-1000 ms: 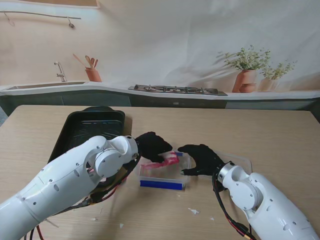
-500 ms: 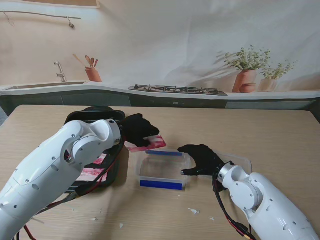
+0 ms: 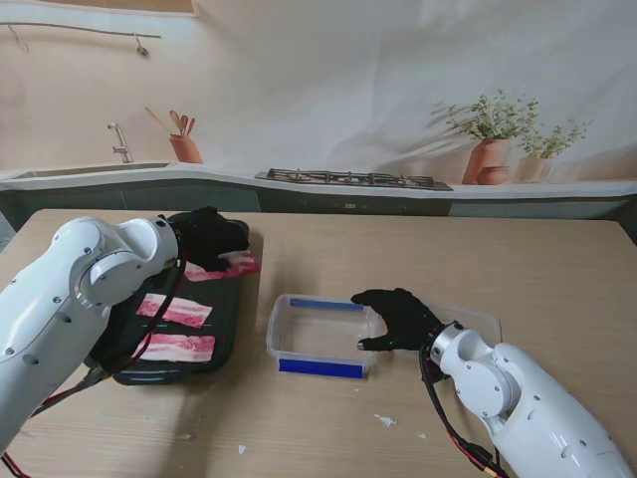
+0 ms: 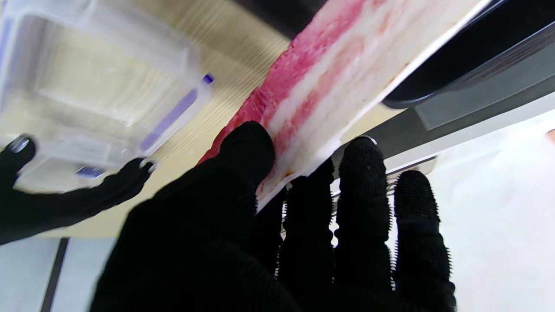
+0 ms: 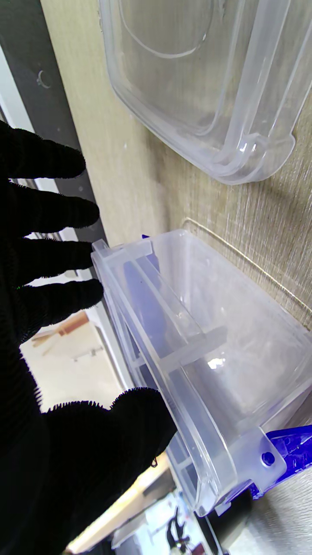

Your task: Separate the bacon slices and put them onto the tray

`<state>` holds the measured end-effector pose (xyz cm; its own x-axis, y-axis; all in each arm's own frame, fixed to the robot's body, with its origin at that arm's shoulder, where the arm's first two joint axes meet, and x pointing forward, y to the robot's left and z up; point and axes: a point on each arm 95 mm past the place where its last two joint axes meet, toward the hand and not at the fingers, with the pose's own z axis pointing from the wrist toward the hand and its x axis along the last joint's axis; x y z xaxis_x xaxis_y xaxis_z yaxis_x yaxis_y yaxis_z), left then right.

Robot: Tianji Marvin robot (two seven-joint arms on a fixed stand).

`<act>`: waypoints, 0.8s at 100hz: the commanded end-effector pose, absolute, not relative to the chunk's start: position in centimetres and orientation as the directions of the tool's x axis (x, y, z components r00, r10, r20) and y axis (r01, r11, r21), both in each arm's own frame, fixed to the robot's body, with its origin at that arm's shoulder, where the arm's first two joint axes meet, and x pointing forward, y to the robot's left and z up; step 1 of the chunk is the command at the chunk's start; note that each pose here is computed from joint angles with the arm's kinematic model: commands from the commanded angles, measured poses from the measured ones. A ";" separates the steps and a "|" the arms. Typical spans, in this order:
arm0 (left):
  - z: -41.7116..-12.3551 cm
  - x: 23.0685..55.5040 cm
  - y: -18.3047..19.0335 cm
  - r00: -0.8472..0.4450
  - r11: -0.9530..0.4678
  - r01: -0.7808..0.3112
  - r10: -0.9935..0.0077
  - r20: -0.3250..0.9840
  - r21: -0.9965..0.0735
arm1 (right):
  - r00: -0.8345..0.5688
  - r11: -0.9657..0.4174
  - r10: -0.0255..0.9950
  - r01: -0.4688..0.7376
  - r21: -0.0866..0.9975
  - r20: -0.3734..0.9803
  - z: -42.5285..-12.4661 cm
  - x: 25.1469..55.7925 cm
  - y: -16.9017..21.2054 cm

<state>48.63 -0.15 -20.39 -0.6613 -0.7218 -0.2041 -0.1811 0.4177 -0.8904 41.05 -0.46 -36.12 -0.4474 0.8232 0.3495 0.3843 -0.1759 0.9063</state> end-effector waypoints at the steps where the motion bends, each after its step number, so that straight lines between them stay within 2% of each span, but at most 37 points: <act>1: -21.2 49.4 2.0 -0.651 0.495 -0.190 -0.710 -0.268 -0.848 | -0.451 -0.169 0.820 0.399 0.901 0.353 -36.3 40.8 0.0; 17: -22.2 50.8 4.8 -0.625 0.537 -0.231 -0.721 -0.300 -0.811 | -0.449 -0.165 0.823 0.398 0.902 0.349 -36.4 40.8 0.0; 43: -24.5 52.4 7.6 -0.612 0.570 -0.215 -0.711 -0.345 -0.793 | -0.443 -0.158 0.830 0.397 0.904 0.339 -36.4 40.7 0.0; 80: -27.6 54.1 7.6 -0.645 0.656 -0.221 -0.653 -0.397 -0.721 | -0.444 -0.150 0.832 0.397 0.905 0.333 -36.5 40.7 -0.1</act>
<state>53.80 7.56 -27.55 -0.6477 -0.6518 -0.3945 -0.2077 0.6492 -0.7317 41.06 -0.40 -36.04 -0.4448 0.8328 0.3295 0.3779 -0.1590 0.9121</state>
